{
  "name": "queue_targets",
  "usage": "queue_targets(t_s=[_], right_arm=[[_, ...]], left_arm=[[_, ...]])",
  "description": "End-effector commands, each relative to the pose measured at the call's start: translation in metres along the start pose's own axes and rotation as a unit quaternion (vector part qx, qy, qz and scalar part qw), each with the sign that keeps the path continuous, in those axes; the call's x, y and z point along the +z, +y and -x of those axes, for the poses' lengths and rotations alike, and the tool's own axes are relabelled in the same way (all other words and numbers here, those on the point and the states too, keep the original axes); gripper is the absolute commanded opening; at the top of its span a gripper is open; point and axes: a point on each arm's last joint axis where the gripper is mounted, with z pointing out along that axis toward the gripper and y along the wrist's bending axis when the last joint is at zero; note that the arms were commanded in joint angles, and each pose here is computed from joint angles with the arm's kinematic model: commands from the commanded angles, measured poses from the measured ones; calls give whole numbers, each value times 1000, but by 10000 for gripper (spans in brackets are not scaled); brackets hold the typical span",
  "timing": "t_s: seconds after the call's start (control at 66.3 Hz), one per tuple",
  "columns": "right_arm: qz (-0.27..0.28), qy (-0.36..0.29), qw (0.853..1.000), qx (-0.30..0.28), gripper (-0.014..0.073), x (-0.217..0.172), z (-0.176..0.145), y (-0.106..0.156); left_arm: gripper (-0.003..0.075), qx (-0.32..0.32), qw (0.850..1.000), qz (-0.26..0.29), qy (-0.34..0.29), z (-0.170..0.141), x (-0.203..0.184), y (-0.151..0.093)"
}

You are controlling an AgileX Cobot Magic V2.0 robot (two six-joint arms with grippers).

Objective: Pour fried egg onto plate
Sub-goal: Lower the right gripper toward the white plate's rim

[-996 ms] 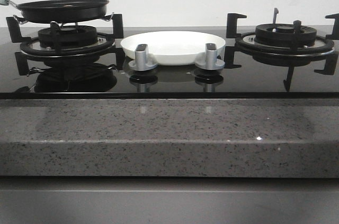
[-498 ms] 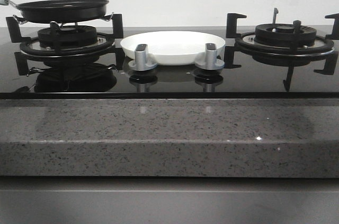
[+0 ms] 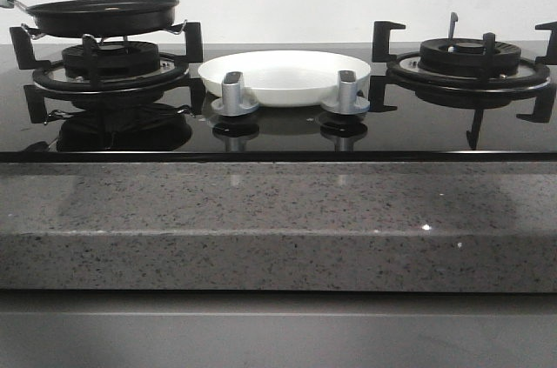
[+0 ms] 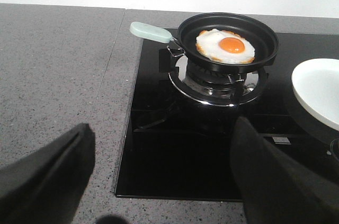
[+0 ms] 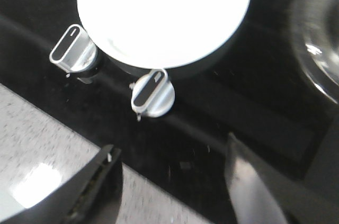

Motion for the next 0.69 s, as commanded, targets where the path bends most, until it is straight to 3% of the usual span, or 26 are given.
queue_targets(t_s=[0.0, 0.151, 0.392, 0.679], right_arm=[[-12, -13, 1000, -6, 424, -1, 26, -1], [-31, 44, 998, 16, 424, 24, 52, -11], [-42, 71, 996, 37, 424, 62, 85, -31], [-50, 95, 992, 61, 423, 99, 97, -59]], left_arm=[[532, -5, 999, -7, -52, 17, -4, -1], [532, -5, 999, -7, -52, 17, -4, -1], [532, -5, 999, -7, -52, 17, -4, -1], [532, -5, 999, -7, -52, 17, -4, -1]])
